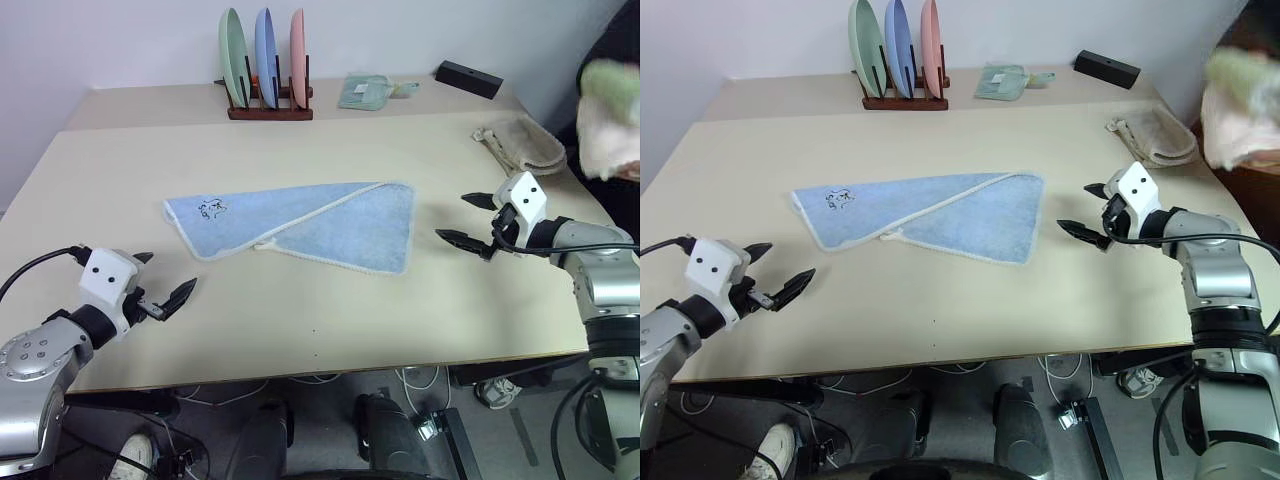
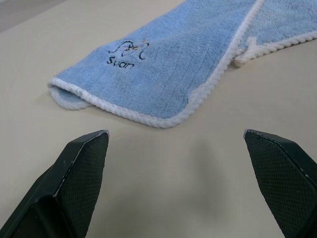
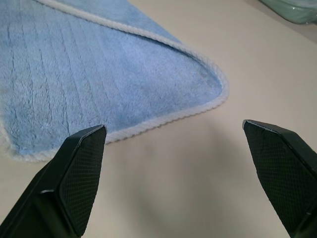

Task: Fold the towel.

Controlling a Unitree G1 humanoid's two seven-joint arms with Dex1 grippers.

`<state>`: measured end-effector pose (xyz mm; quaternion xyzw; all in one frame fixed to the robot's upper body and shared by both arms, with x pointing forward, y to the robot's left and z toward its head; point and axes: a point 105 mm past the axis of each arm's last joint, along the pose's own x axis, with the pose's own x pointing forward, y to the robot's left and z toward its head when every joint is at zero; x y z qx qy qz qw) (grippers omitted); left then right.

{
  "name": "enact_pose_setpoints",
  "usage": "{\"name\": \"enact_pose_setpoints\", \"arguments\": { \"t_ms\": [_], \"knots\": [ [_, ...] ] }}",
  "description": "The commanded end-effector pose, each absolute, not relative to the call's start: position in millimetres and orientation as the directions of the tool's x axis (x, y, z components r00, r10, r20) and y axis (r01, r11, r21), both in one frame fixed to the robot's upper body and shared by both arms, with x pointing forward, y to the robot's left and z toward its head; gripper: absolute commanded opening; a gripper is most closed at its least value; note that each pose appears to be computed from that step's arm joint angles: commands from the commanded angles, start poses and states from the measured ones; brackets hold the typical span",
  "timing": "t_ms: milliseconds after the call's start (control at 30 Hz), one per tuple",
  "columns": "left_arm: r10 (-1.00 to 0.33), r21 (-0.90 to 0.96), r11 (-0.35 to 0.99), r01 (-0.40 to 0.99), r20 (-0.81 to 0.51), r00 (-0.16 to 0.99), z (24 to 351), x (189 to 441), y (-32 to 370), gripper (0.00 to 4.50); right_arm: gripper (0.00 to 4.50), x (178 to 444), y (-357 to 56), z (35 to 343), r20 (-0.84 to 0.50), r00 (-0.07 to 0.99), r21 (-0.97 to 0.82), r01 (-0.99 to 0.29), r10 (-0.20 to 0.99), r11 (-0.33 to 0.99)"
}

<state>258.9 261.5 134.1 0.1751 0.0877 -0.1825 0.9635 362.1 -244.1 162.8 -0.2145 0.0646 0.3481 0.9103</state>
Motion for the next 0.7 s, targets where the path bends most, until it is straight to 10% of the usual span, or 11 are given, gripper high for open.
{"name": "enact_pose_setpoints", "arguments": {
  "t_ms": [33,700],
  "knots": [
    [-0.317,0.336,0.865,0.372,-0.210,0.925,144,257,261,4.47,4.50,363,-235,177,-0.228,0.745,-0.374,-0.661,0.627,0.651],
    [-0.475,0.478,0.652,0.588,-0.346,0.809,133,266,195,4.47,4.50,338,-167,155,-0.199,0.606,-0.177,-0.795,0.770,0.581]
  ]
}}
